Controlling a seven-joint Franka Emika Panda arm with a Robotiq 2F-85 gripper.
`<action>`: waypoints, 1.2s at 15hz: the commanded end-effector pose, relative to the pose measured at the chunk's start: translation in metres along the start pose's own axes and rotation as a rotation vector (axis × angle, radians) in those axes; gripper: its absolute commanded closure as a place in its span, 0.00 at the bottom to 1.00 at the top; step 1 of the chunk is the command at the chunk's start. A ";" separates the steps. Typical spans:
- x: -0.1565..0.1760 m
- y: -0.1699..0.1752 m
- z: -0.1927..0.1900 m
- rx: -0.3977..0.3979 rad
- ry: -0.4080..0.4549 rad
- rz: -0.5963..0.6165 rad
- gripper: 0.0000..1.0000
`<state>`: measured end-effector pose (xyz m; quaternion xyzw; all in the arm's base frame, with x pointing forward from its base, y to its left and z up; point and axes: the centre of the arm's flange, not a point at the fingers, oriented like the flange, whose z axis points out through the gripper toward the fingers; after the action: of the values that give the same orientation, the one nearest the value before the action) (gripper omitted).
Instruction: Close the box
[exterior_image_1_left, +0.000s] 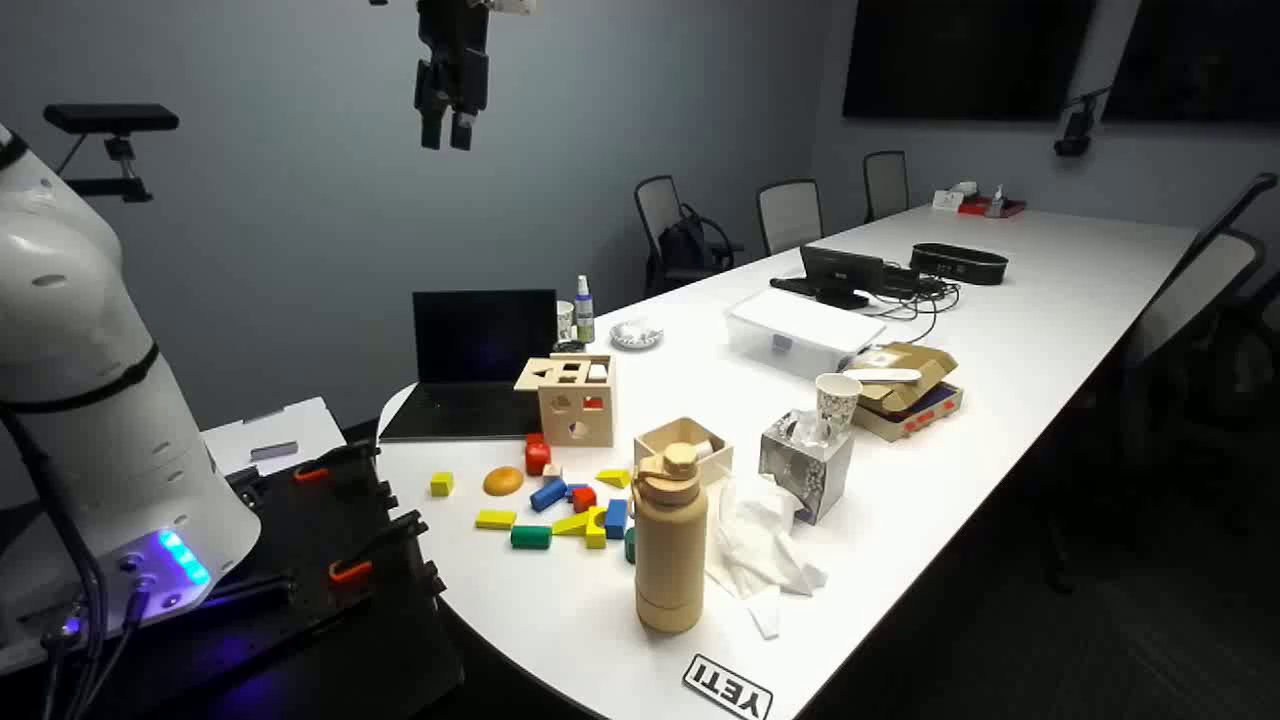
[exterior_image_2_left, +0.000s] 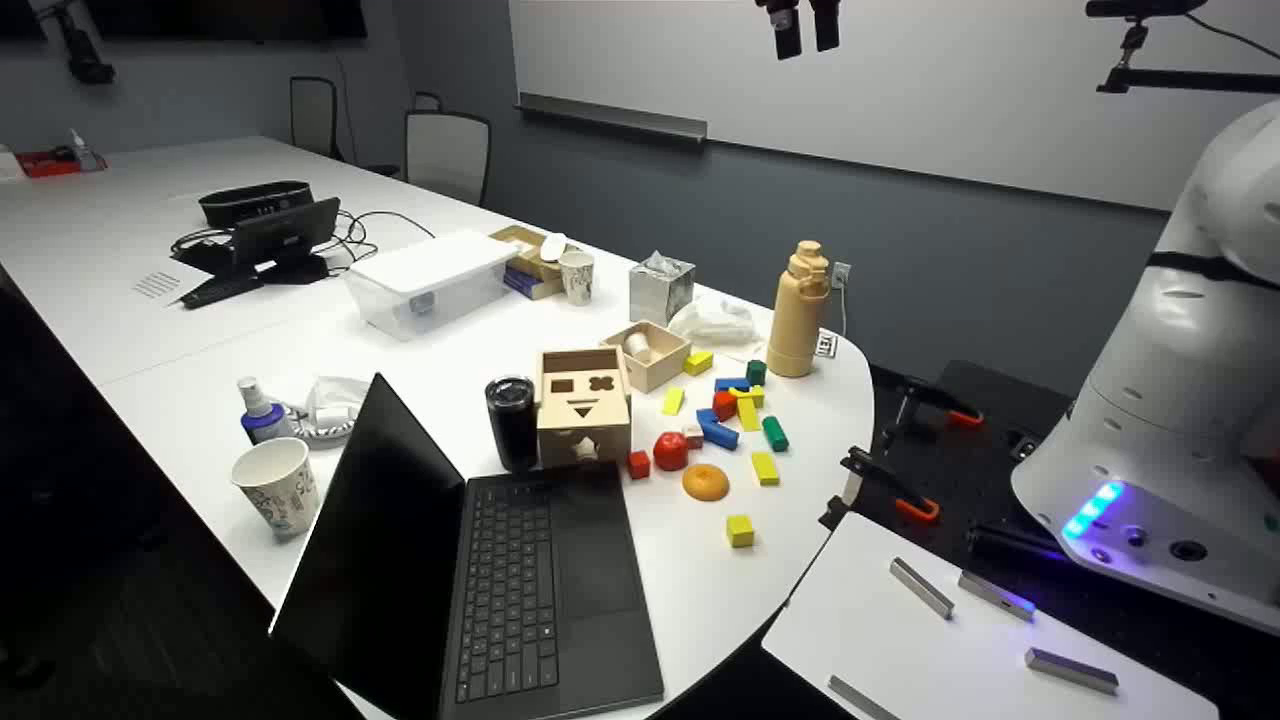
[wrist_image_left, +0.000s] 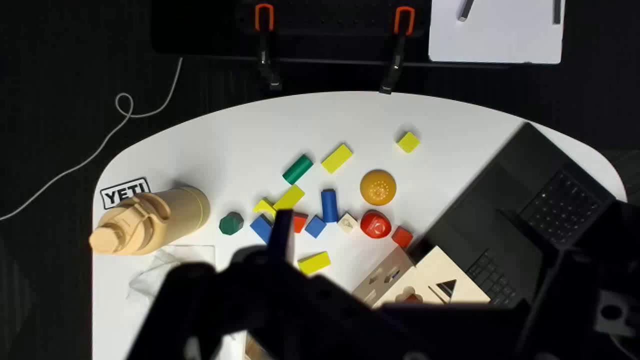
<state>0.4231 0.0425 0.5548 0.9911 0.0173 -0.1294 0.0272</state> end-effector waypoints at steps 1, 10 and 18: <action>0.000 0.000 0.000 0.000 0.000 0.000 0.00; 0.092 -0.090 0.083 0.197 -0.064 0.187 0.00; 0.194 -0.170 0.265 0.378 -0.142 0.509 0.00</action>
<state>0.5184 0.1806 0.3004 0.9576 -0.2026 -0.1779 -0.1017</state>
